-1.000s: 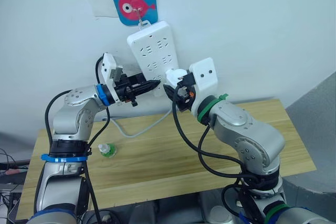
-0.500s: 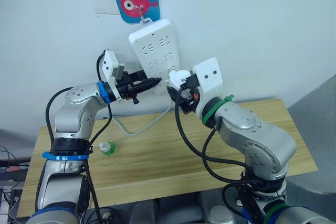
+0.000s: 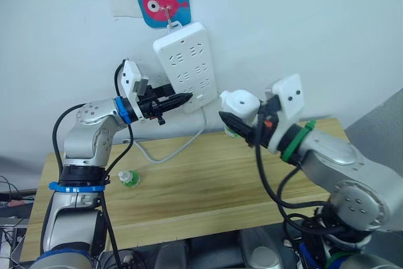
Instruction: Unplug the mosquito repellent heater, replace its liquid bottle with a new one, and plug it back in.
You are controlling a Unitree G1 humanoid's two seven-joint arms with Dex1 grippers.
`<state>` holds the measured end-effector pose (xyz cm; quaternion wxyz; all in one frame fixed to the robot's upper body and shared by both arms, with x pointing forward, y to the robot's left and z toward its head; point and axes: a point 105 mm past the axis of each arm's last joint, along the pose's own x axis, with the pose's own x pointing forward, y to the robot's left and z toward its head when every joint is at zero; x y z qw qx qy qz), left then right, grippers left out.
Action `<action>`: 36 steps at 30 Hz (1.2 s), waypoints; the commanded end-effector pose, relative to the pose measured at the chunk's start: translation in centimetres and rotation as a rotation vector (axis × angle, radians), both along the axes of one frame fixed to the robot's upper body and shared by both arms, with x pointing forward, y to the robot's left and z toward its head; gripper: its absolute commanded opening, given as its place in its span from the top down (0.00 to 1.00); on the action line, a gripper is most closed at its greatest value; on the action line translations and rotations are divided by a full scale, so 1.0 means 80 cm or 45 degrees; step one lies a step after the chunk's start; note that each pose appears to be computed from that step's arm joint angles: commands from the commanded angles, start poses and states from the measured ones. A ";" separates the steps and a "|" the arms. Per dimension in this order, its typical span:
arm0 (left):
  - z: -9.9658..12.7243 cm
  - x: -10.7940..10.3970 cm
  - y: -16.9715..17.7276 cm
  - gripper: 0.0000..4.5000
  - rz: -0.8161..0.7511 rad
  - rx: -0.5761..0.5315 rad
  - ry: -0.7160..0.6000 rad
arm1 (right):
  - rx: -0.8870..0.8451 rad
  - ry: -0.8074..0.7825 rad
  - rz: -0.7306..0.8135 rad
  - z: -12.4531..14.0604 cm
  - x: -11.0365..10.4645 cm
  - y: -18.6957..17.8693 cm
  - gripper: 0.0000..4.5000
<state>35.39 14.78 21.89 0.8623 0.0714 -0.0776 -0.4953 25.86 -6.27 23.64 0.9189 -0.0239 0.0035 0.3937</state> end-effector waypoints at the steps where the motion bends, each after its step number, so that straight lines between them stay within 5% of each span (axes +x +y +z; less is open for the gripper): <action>1: -0.010 0.007 0.015 0.71 0.085 0.040 0.041 | -0.002 -0.051 0.105 0.009 -0.016 -0.001 0.33; 9: -0.014 0.006 0.017 0.71 0.085 0.040 0.072 | -0.013 -0.027 0.147 0.003 -0.022 0.000 0.33; 10: -0.015 0.005 0.017 0.55 0.077 0.040 0.086 | -0.015 -0.023 0.146 0.002 -0.022 0.000 0.33; 19: -0.022 -0.009 0.031 0.01 0.107 0.060 0.088 | -0.016 0.004 0.149 -0.006 -0.022 -0.005 0.33; 36: -0.024 -0.077 0.050 0.01 0.207 -0.002 0.160 | 0.073 0.069 0.252 -0.007 -0.027 -0.004 0.33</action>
